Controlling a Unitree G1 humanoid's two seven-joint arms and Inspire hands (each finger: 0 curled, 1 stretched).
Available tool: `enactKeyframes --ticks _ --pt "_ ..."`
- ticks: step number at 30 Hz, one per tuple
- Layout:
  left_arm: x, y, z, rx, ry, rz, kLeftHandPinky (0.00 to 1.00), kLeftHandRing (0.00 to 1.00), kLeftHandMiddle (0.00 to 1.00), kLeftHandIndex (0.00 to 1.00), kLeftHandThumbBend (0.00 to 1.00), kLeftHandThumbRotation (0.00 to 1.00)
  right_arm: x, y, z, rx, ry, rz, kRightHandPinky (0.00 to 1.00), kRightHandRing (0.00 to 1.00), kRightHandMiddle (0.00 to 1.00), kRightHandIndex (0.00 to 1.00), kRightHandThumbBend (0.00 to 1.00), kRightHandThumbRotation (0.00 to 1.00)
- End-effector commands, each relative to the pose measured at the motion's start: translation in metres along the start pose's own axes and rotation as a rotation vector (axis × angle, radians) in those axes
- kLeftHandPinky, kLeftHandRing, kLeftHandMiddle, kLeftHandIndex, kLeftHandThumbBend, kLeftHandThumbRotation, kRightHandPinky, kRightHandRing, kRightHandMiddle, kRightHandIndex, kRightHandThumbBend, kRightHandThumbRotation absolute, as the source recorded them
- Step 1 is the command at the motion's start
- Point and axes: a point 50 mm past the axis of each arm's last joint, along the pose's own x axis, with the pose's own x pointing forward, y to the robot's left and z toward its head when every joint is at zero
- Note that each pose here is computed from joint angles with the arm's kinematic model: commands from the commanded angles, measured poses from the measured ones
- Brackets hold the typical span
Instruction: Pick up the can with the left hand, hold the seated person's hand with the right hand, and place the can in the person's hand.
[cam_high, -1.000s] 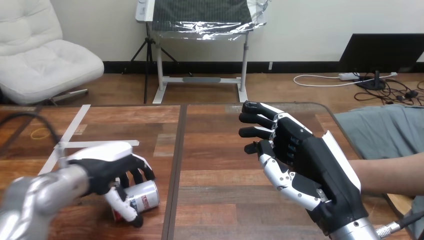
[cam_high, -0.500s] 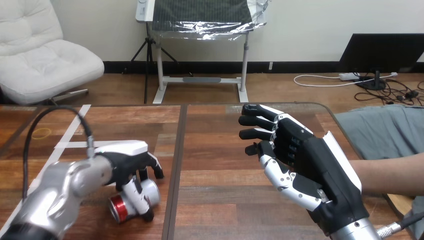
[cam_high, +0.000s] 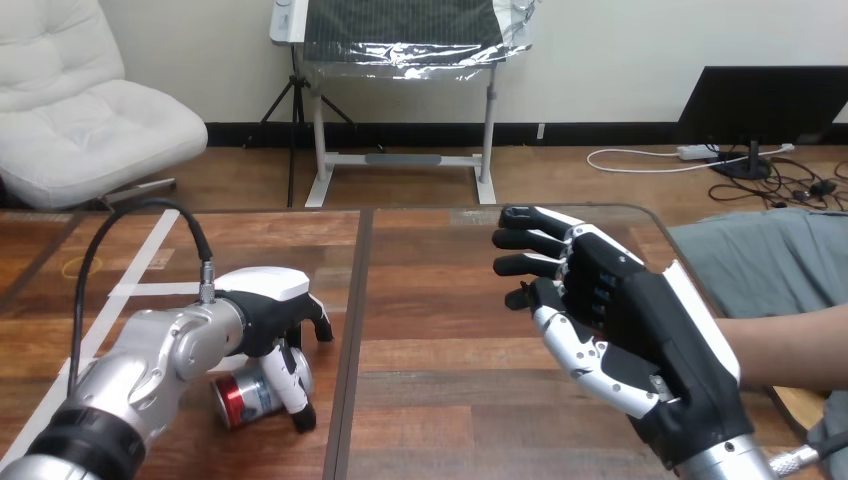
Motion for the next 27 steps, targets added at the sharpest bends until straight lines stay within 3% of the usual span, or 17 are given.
enactKeyframes --ticks 1,11,20,27 --pt "0.008 -0.01 -0.002 0.053 0.042 -0.006 0.45 0.55 0.64 0.76 0.86 0.19 0.006 -0.004 0.015 -0.025 -0.081 0.011 0.61 0.73 0.78 0.79 0.17 0.0" --pt "0.006 -0.019 -0.007 0.114 0.02 0.047 0.38 0.48 0.57 0.69 0.84 0.13 0.005 -0.005 0.015 -0.017 -0.085 0.012 0.61 0.72 0.77 0.78 0.18 0.0" --pt "0.005 -0.025 -0.012 0.097 -0.013 0.125 0.31 0.39 0.48 0.53 0.77 0.02 0.006 -0.006 0.015 -0.009 -0.083 0.013 0.62 0.72 0.76 0.77 0.2 0.0" --pt "0.003 -0.024 -0.015 0.068 -0.014 0.129 0.34 0.42 0.49 0.48 0.74 0.0 0.006 -0.006 0.014 -0.009 -0.081 0.014 0.62 0.71 0.75 0.76 0.2 0.0"
